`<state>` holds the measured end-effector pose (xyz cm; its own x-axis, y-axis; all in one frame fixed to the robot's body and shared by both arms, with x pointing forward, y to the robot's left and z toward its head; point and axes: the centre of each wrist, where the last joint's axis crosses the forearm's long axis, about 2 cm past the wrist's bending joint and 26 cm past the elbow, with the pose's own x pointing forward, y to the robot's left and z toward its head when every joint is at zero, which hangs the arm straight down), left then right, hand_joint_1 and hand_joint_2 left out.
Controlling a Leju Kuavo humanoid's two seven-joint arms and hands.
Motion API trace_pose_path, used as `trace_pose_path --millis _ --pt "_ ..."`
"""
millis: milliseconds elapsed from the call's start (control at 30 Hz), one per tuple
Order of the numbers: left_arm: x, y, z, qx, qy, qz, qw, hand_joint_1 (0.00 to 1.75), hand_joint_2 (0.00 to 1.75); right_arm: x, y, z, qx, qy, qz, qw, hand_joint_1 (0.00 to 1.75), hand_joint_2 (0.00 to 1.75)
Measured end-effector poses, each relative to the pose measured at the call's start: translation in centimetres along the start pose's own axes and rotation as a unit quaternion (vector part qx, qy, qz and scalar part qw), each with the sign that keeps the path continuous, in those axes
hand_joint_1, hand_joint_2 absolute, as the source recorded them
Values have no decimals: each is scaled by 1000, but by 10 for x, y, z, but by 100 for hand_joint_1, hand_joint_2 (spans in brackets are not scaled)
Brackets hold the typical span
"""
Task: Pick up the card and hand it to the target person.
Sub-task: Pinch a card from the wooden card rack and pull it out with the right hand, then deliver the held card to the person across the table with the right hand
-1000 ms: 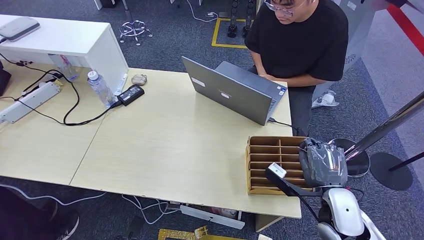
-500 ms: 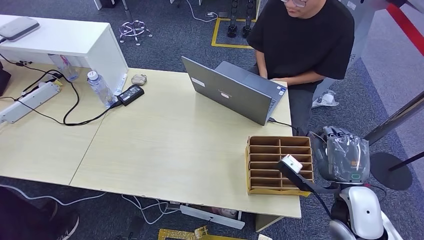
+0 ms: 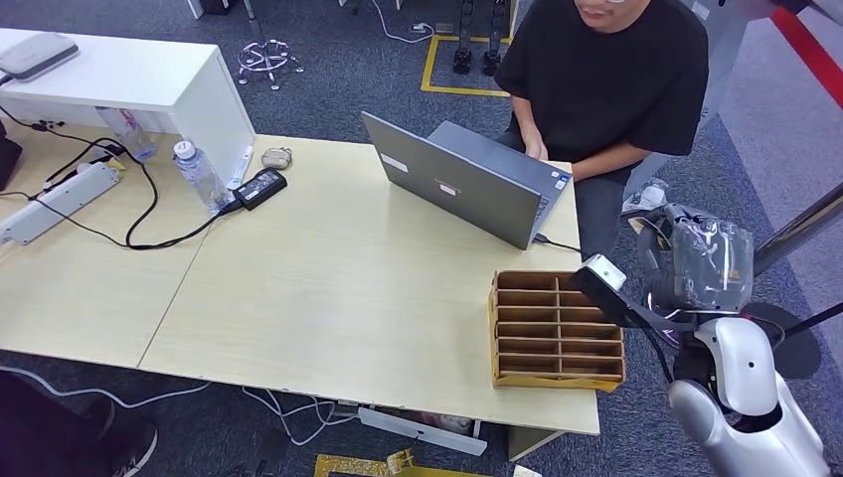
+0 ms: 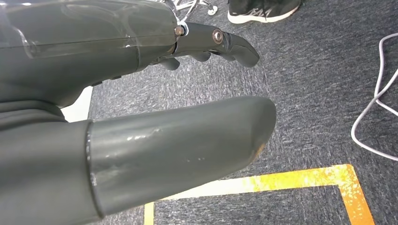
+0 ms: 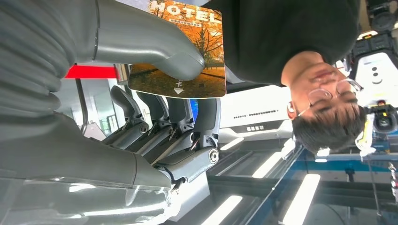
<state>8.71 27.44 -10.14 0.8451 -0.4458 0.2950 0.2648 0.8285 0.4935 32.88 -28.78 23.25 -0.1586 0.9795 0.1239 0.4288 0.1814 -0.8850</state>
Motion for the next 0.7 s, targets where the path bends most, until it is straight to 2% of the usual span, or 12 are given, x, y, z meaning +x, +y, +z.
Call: trace_pose_path --millis 500,700 --pt "0 0 0 -1 -1 0 1000 0 0 -5 11 -6 15 14 7 1000 146 175" --pt "0 0 0 -4 -4 -5 1000 0 0 -8 15 -17 24 20 -5 999 149 175"
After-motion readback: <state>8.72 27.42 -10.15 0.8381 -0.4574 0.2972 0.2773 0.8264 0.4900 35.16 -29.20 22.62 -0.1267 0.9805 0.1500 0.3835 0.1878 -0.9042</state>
